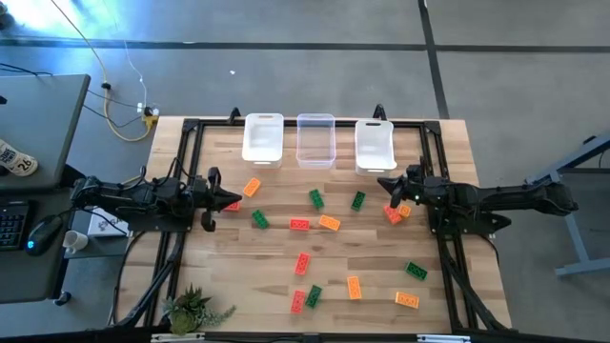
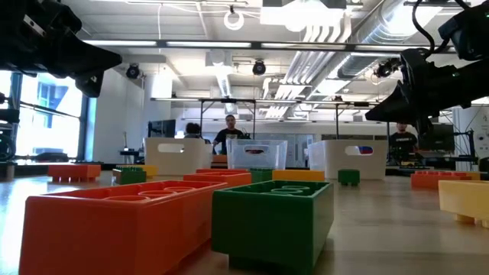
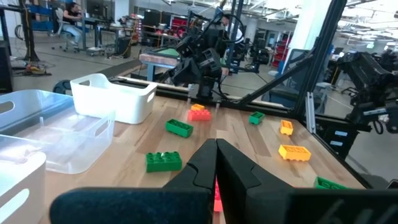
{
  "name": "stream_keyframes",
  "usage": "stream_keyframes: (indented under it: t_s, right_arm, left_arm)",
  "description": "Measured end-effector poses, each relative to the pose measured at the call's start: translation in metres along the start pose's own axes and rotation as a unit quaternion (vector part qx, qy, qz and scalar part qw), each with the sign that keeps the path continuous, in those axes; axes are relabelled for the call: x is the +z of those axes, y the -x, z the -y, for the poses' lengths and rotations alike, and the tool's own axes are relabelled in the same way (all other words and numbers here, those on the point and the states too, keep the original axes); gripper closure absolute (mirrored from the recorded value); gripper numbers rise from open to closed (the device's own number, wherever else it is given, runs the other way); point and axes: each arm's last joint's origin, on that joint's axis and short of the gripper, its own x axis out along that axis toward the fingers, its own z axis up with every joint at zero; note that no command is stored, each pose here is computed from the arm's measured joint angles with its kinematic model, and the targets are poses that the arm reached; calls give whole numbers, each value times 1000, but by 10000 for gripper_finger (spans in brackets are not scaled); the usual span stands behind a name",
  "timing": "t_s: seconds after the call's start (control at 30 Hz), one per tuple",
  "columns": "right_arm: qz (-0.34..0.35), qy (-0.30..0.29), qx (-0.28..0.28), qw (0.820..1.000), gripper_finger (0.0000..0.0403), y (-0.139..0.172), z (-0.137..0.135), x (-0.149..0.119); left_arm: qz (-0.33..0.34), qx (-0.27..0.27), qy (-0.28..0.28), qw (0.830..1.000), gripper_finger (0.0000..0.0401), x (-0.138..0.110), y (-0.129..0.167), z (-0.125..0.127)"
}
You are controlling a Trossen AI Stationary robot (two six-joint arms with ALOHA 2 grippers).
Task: Sort & place blocks by color
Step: Put the orange game piece into the right white bin
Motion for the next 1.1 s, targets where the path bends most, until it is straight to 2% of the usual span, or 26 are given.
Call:
stream_keyframes:
  t_s: [0.4,0.5,0.73,0.87,0.93,1.03,1.1]
  right_arm:
    - [-22,-11,23,999,395,0,-1,-1]
    - [-20,-9,25,999,371,0,-2,-1]
    - [-4,-2,51,999,278,1,-8,5]
    - [-1,33,113,993,250,6,-31,30]
    - [-7,59,126,990,247,10,-43,44]
    - [-18,88,110,990,246,19,-59,67]
    - [-34,105,70,991,245,24,-66,80]
  left_arm:
    - [0,0,0,1000,401,0,0,0]
    - [1,2,0,1000,401,0,0,0]
    - [7,20,2,1000,401,1,0,-1]
    - [12,39,1,999,401,2,0,-2]
    - [14,44,2,999,401,2,0,-2]
    - [14,45,2,999,401,2,0,-2]
    - [14,45,2,999,401,2,0,-2]
